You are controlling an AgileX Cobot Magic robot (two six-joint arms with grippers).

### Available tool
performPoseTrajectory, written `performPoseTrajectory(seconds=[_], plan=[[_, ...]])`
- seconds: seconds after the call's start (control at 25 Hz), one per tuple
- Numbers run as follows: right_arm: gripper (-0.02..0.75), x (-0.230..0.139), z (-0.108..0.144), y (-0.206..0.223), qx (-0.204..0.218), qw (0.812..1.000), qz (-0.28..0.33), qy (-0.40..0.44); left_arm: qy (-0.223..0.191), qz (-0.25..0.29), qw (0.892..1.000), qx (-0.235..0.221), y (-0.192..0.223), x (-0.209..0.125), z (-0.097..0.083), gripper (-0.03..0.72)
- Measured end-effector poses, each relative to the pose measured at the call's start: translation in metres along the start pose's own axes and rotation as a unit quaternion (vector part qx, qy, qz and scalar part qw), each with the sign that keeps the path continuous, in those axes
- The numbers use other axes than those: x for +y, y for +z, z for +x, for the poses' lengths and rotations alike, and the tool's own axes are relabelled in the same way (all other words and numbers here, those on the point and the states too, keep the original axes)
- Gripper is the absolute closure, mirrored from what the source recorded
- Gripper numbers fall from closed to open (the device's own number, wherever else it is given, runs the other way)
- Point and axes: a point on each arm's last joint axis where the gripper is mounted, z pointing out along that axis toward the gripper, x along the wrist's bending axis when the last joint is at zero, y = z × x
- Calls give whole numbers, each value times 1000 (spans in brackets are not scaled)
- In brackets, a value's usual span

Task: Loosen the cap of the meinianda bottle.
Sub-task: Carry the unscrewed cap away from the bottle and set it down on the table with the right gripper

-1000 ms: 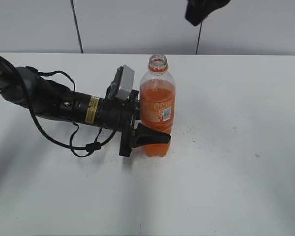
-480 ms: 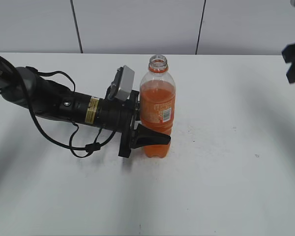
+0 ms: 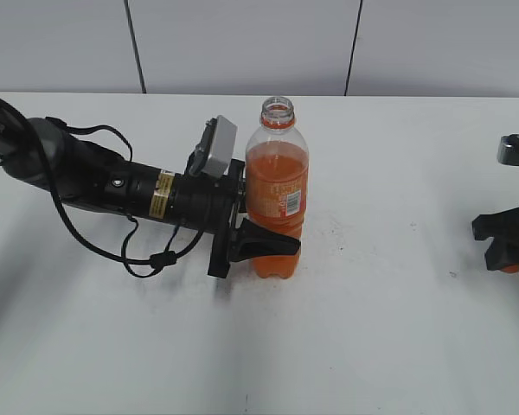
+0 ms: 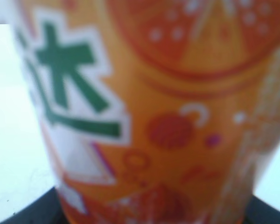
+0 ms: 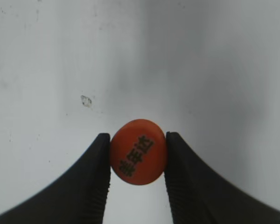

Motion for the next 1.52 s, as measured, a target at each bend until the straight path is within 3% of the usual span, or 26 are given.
performPoseTrajectory(seconds=[0.92,1.04,1.16,1.24,1.52], plan=[[465,-1,0,36,5,999,16,32,0,0,1000,0,0,0,0,294],[393,-1,0,36,6,999,16,33,0,0,1000,0,0,0,0,294],[217,-1,0,36,6,999,16,33,0,0,1000,0,0,0,0,294],[158,-1,0,36,6,999,18,33,0,0,1000,0,0,0,0,294],[210,10,3,21,17,999,20,41,-1,-1,1000,1,0,0,0,294]])
